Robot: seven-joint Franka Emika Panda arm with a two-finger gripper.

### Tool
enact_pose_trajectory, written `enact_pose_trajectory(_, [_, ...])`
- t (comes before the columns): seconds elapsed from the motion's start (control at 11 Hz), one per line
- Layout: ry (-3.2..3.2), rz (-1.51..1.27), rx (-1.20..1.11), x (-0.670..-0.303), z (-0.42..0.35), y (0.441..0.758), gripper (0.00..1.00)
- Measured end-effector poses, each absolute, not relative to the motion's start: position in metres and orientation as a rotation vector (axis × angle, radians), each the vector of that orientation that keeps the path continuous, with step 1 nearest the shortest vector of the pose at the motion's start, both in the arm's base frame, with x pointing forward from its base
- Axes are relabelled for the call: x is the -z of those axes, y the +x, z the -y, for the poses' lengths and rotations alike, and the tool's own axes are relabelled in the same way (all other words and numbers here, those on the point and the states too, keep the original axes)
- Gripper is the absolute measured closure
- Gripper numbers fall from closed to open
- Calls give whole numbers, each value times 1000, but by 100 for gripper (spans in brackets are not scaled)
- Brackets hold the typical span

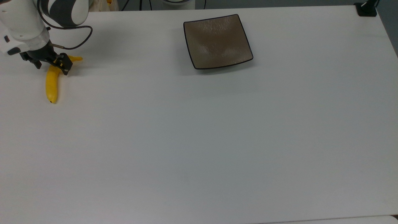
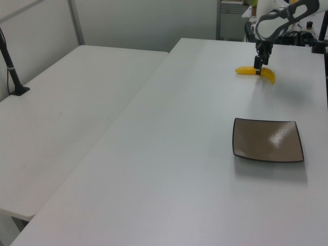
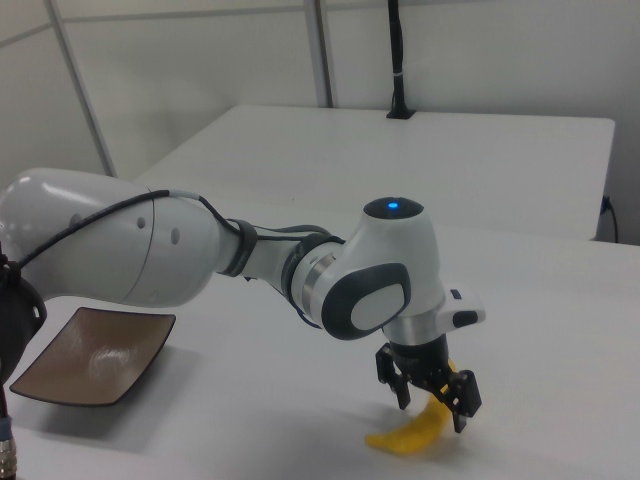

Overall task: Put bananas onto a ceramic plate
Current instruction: 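Close the gripper around the middle of the yellow banana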

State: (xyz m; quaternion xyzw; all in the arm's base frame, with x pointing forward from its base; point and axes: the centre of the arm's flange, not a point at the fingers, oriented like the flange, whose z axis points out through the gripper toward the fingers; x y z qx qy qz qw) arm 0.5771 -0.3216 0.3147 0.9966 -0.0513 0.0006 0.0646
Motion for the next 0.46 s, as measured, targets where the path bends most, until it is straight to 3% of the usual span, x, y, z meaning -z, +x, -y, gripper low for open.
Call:
enact_pose_trajectory(0.18, [3009,154,2,-308,322,576,4])
enact_pose_trajectory(0.27, [3009,158,3,-308,324,576,15])
enact_pose_trajectory(0.46, [3009,163,3,-308,326,574,48])
